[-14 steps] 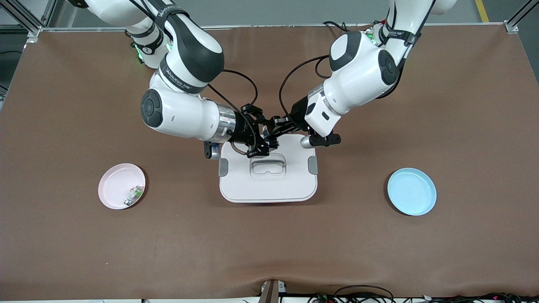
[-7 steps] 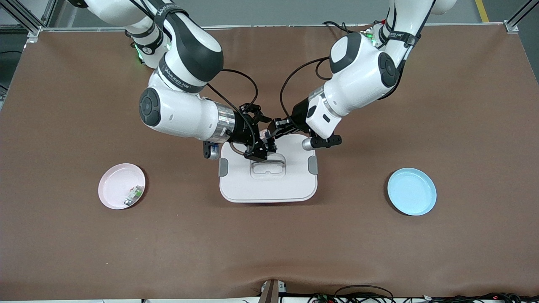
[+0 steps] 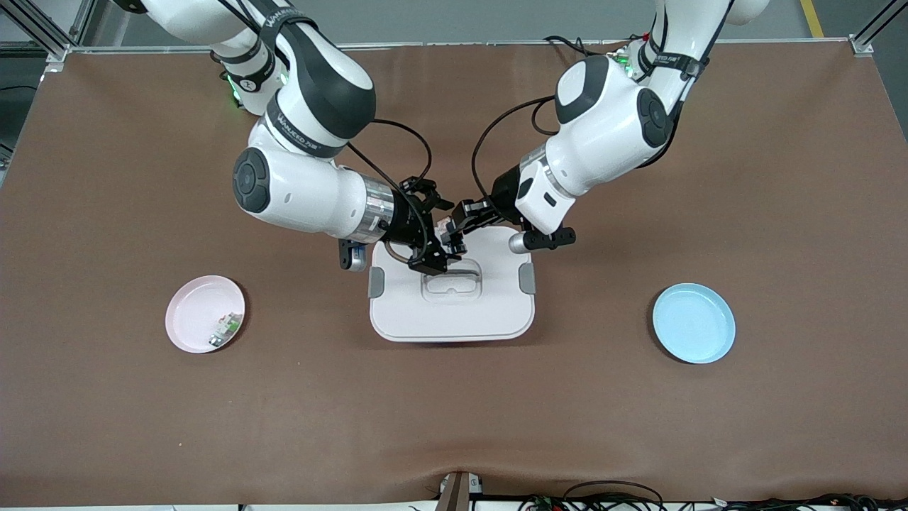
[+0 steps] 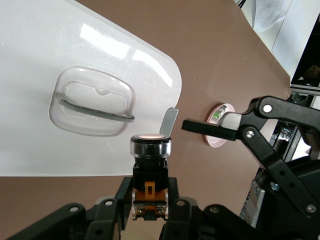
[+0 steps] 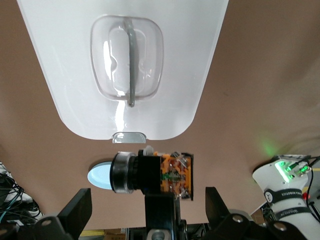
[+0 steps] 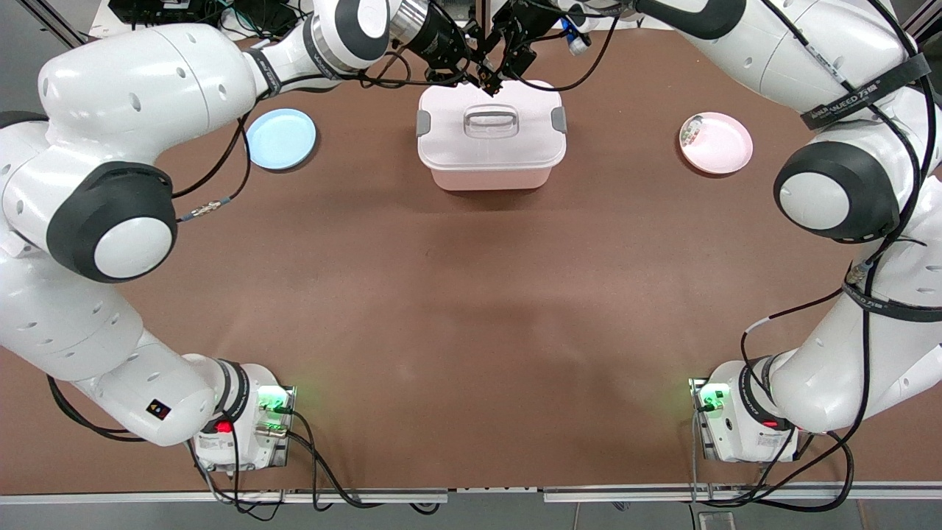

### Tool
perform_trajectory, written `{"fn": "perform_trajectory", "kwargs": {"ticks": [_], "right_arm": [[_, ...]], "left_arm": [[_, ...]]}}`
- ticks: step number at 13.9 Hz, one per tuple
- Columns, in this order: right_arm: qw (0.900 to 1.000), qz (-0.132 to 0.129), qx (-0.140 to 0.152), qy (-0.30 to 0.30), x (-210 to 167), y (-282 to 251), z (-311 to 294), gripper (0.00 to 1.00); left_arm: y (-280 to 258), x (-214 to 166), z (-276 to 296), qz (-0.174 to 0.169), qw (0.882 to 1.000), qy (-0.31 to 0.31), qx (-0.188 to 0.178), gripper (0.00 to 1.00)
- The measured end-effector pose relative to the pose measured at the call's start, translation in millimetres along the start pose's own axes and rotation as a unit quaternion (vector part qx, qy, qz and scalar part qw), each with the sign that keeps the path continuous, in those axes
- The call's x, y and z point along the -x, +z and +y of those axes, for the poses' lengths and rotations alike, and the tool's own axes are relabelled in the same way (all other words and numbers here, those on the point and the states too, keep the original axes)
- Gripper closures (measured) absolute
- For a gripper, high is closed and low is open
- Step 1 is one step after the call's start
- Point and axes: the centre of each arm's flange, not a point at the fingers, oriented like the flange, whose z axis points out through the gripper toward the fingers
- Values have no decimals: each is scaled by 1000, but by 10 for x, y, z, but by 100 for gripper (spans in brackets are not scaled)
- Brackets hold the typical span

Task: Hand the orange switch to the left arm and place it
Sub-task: 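Open the right gripper and withdraw while the left gripper pulls away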

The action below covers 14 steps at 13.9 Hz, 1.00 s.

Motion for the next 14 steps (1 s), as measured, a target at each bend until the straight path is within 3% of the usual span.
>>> {"fn": "perform_trajectory", "kwargs": {"ticks": [6, 9, 14], "right_arm": [[997, 35, 14, -65, -205, -64, -46, 0], [990, 55, 44, -120, -431, -149, -72, 0], [978, 58, 94, -178, -1095, -646, -177, 0]], "left_arm": [[15, -19, -44, 0, 1000, -3, -3, 68], [3, -49, -67, 1, 1000, -6, -4, 68], [-38, -93, -127, 3, 999, 15, -33, 68]]}}
